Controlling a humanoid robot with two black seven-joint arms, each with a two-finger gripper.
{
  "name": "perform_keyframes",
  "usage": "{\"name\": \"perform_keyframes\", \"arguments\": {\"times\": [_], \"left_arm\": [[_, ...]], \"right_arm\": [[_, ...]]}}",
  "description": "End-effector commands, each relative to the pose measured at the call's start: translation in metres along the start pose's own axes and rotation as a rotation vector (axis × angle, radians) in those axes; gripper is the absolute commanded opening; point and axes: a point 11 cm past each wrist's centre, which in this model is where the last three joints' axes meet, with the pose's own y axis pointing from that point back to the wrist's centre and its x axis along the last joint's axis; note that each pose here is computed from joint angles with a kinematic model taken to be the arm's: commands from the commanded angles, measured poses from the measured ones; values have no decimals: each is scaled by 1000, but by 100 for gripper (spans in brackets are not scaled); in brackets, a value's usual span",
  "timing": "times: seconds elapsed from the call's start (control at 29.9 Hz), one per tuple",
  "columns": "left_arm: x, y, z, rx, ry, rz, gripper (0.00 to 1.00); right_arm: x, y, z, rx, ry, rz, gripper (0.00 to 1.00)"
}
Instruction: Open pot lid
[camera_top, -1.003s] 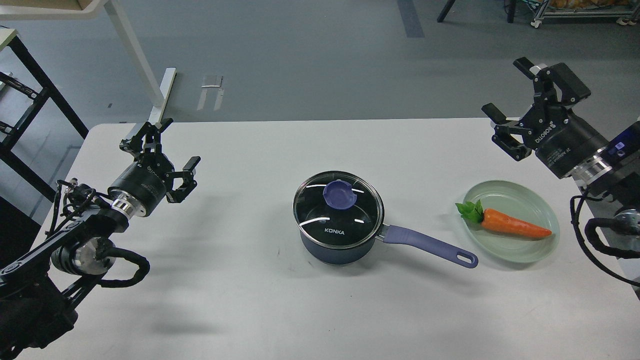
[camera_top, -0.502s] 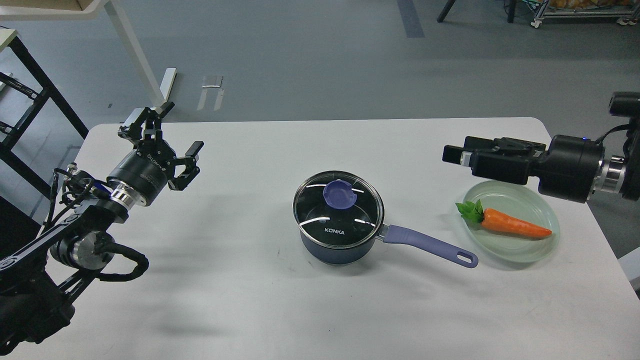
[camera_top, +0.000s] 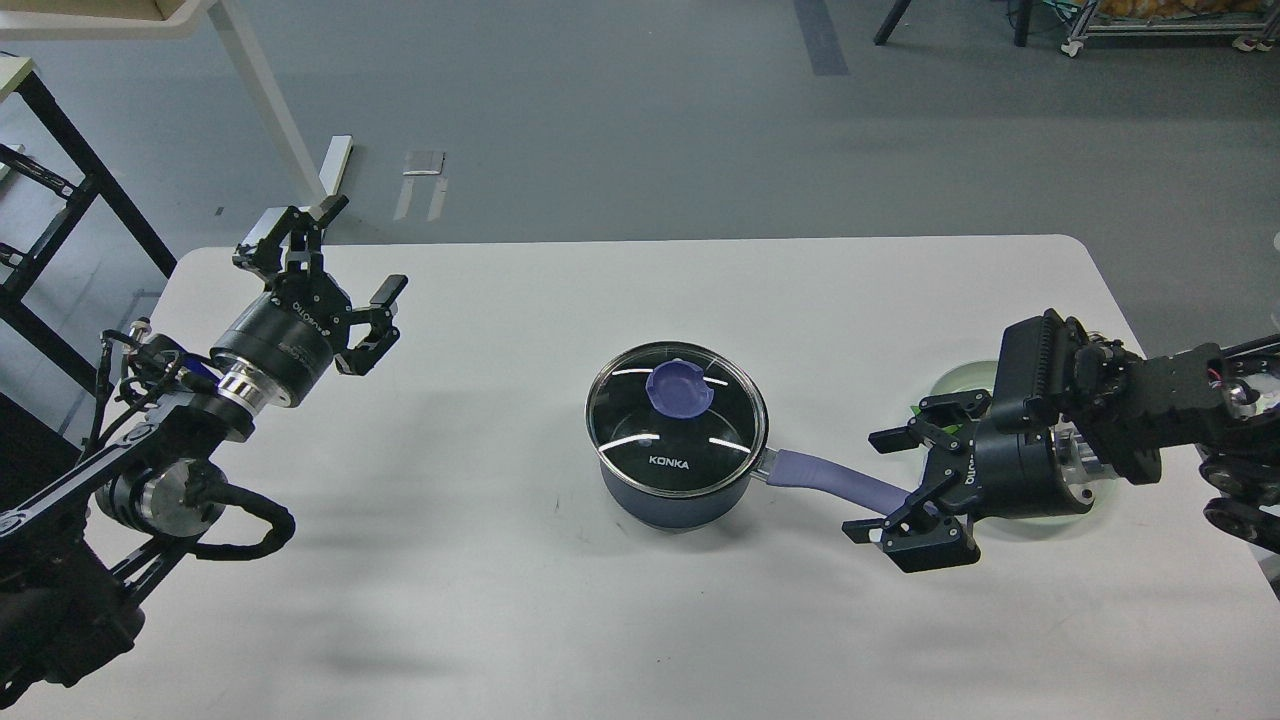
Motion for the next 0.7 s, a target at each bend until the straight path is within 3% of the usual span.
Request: {"name": "perform_keyframes", "arguments": {"times": [0.0, 0.3, 0.67], "left_arm": [[0, 0, 0, 0, -2, 2, 99], [-4, -1, 2, -4, 1, -10, 99], [-7, -1, 4, -5, -8, -24, 99]], "right_arm": [[-12, -8, 3, -2, 9, -48, 98], [-19, -23, 19, -23, -7, -76, 91], [-15, -23, 23, -34, -3, -72, 48]]}}
